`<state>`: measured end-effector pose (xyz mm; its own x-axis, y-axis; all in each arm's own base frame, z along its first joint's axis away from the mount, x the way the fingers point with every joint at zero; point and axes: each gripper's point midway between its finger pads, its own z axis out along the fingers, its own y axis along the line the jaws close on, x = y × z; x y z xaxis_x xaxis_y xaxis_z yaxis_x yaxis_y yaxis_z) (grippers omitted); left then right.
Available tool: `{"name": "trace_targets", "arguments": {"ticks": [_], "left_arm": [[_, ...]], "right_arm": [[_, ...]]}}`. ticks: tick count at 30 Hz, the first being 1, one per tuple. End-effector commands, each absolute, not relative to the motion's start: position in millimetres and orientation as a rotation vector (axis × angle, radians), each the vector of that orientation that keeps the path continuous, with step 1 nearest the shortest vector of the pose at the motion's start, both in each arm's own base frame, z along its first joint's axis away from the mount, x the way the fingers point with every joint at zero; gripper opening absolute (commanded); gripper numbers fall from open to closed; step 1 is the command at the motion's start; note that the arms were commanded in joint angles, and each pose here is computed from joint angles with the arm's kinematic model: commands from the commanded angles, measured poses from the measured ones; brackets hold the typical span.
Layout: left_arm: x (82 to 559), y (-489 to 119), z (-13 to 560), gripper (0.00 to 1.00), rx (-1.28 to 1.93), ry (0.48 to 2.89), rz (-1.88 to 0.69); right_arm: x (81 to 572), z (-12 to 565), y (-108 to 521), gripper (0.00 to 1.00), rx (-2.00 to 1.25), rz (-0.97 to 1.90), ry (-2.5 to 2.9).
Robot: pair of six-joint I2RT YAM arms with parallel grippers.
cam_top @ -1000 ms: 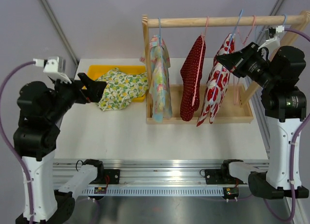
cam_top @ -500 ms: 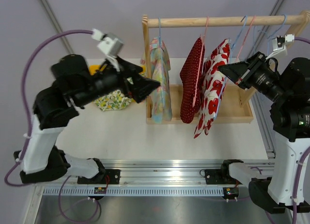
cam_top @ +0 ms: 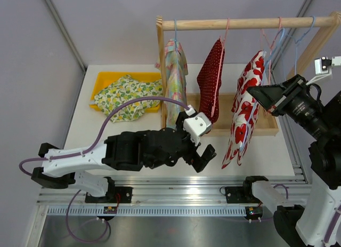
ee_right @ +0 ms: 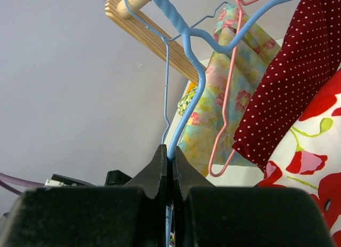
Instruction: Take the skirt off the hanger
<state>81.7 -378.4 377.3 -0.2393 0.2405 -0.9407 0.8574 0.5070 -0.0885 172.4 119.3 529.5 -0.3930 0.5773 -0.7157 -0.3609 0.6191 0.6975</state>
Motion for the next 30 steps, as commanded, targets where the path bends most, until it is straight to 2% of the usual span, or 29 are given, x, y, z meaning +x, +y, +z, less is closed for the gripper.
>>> {"name": "trace_targets", "arguments": {"ticks": [1, 12, 30], "left_arm": [[88, -390, 425, 0.99, 0.741, 1.639, -0.873], [68, -439, 392, 0.99, 0.834, 1.671, -0.931], [43, -422, 380, 0.99, 0.829, 1.739, -0.935]], "right_arm": [[158, 546, 122, 0.0, 0.128, 1.04, 1.625], [154, 543, 121, 0.0, 0.124, 1.025, 1.631], [159, 539, 119, 0.0, 0.129, 1.003, 1.641]]}}
